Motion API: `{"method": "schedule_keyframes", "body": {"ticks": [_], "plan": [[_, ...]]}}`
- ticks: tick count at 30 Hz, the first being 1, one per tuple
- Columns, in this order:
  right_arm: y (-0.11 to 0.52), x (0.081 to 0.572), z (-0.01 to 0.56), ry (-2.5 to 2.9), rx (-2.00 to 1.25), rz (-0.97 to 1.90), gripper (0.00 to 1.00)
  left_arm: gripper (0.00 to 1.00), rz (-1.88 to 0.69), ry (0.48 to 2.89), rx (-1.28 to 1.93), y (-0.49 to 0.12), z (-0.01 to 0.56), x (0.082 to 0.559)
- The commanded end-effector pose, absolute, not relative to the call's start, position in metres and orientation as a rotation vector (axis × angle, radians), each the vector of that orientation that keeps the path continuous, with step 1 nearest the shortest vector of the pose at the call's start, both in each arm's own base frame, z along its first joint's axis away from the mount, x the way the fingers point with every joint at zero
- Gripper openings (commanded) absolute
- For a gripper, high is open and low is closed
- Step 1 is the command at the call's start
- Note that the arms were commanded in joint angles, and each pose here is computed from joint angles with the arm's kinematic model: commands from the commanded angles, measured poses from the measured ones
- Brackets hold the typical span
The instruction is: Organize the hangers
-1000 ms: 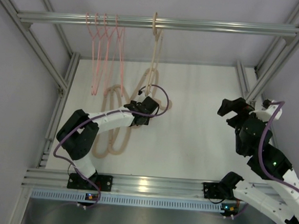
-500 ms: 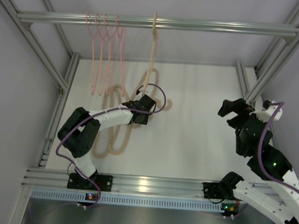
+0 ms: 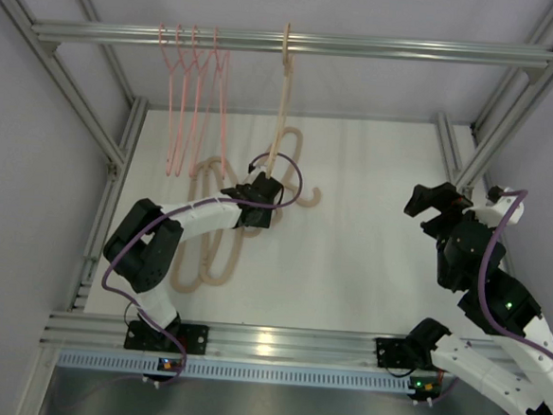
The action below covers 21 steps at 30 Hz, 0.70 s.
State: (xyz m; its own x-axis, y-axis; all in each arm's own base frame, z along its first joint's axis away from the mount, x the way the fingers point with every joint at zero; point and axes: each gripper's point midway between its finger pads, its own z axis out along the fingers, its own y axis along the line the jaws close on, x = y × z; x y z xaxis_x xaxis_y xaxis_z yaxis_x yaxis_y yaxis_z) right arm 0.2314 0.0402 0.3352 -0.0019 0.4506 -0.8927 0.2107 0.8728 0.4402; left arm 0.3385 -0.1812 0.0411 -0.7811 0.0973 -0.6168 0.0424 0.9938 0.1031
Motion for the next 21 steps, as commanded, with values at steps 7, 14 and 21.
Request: {"method": "schedule_keyframes", "body": {"ticks": [7,14,21], "plan": [[0.032,0.231,0.338,1.568,0.551,0.184,0.99,0.61,0.067,2.368,0.110,-0.185,0.078,0.357],[0.033,0.232,0.339,1.569,0.548,0.179,0.99,0.61,0.065,2.390,0.098,-0.181,0.072,0.361],[0.032,0.232,0.340,1.565,0.550,0.177,0.99,0.59,0.020,2.441,0.108,-0.184,0.059,0.356]]}}
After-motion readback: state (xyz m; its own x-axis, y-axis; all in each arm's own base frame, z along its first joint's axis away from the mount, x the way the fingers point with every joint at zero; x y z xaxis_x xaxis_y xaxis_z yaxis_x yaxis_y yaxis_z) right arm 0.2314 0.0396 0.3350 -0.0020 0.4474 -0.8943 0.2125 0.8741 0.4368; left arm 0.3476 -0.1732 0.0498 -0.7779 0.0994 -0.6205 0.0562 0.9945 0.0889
